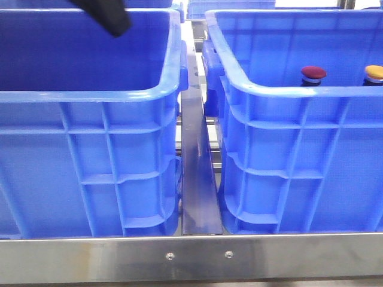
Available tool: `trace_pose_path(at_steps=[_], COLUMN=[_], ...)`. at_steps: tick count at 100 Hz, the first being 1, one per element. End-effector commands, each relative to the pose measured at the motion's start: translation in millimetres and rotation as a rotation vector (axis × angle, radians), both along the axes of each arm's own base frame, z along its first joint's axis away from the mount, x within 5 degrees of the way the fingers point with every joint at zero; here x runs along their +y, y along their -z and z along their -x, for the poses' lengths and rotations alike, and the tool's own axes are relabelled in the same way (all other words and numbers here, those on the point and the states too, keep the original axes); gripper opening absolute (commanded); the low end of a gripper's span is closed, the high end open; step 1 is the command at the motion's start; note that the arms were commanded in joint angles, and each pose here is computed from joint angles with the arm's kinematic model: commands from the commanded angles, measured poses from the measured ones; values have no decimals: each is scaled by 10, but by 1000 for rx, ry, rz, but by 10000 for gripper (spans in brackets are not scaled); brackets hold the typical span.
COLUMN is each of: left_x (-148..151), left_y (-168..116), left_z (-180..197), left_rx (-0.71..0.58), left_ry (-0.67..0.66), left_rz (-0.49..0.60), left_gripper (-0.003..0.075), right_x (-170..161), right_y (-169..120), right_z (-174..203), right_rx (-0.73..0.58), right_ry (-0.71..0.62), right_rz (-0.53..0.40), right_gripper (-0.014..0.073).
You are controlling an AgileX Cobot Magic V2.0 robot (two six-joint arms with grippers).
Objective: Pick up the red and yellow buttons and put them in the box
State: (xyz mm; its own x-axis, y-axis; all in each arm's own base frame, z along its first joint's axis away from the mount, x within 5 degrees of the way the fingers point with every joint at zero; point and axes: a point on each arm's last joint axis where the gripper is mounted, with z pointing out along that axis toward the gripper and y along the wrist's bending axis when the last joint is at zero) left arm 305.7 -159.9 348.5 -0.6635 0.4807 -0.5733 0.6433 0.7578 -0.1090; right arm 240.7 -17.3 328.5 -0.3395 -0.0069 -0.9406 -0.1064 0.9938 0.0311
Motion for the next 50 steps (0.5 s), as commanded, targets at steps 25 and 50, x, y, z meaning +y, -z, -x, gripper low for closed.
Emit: trace_pose_path(at_steps=[25, 50], left_x=[756, 1267], left_y=[-355, -442], left_z=[64, 474], left_rx=[-173, -355], left_ry=[-275, -474], left_rz=[91, 101], left_gripper=[-20, -20], right_x=[77, 122], right_y=[-164, -251], right_z=[506, 782], right_rx=[-132, -217], right_ry=[12, 17], right_rz=[17, 33], right_gripper=[-102, -102])
